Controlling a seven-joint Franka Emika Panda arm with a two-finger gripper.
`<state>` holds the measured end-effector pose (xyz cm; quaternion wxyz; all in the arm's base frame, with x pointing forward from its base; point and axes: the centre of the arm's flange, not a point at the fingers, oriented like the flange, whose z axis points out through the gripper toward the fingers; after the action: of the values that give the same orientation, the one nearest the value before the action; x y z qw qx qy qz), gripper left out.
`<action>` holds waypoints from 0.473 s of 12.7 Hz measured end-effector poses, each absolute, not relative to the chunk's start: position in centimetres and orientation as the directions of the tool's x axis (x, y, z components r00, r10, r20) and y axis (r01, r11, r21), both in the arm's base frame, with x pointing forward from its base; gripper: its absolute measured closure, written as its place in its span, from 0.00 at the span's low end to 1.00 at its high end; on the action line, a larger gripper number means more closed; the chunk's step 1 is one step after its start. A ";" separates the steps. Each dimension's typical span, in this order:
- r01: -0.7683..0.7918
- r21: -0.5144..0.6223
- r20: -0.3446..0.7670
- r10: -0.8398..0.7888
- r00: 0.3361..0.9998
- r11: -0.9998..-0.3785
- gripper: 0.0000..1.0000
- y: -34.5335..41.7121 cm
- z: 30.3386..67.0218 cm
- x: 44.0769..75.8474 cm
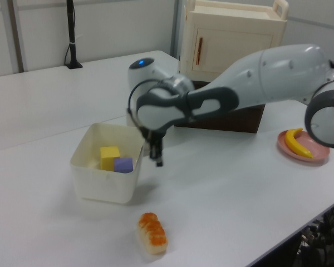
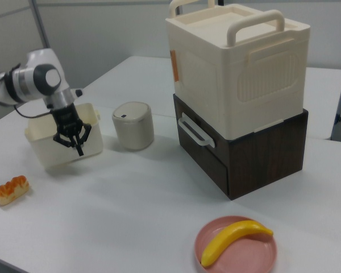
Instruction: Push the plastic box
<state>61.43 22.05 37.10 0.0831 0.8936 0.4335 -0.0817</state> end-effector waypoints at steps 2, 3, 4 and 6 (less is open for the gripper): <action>0.786 0.045 -0.261 0.753 0.605 -0.616 0.99 17.3 42.3 60.5; 0.768 0.037 -0.274 0.732 0.623 -0.640 0.99 15.2 44.2 59.9; 0.749 0.033 -0.283 0.713 0.642 -0.661 0.99 13.6 45.4 59.4; 0.648 0.052 -0.284 0.611 0.739 -0.759 0.99 11.3 46.6 58.8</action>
<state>58.77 11.29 46.64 0.0738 0.9294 0.3388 -0.1261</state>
